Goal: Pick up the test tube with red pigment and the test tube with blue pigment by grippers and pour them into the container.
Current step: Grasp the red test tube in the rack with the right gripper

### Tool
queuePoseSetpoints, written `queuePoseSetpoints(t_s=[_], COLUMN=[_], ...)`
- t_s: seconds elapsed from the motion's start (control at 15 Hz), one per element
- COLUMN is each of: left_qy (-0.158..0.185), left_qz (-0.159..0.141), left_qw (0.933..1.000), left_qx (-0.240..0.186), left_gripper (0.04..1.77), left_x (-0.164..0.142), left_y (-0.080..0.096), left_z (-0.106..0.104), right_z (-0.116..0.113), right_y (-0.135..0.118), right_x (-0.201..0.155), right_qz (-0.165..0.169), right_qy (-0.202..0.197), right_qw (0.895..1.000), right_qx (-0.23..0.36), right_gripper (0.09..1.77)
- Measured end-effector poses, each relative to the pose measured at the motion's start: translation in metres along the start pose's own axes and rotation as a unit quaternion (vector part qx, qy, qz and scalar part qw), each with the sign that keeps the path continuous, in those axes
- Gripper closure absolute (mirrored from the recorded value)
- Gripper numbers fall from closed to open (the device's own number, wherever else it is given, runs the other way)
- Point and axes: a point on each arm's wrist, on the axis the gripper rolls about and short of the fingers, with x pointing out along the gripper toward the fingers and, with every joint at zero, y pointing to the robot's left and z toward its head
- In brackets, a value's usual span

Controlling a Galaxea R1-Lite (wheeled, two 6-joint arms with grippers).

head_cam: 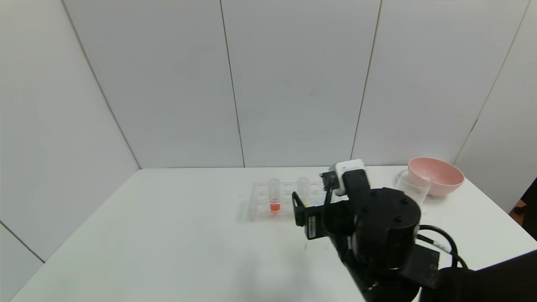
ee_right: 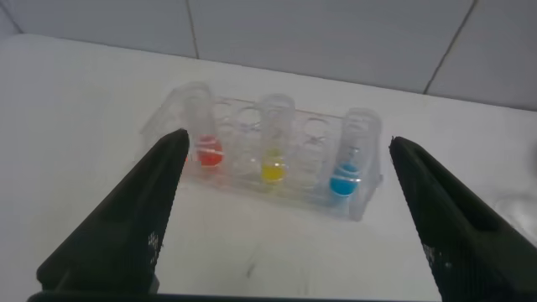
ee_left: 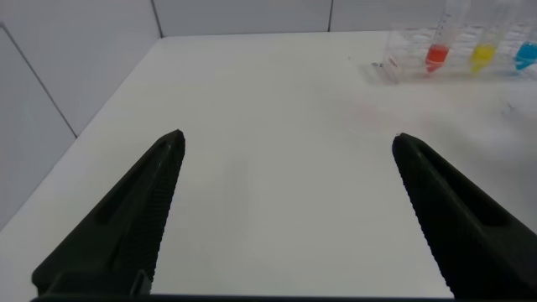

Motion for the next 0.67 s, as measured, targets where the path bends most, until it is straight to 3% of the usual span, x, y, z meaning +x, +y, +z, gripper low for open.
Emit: queuePoseSetpoints(t_s=[0.27,0.67], left_qy=[0.0,0.0], left_qz=[0.0,0.0], left_qw=[1.0,1.0], left_qx=[0.0,0.0], left_gripper=[0.05,0.05], left_x=[0.0,0.0], left_y=[0.0,0.0], left_z=[0.0,0.0], right_z=[-0.014,-0.04], right_y=[0.047,0.074], right_x=[0.006,0.032], right_qz=[-0.01,-0.006], right_qy=[-0.006,0.002], right_qw=[1.0,1.0], right_qx=[0.006,-0.003], right_gripper=[0.15,0.15])
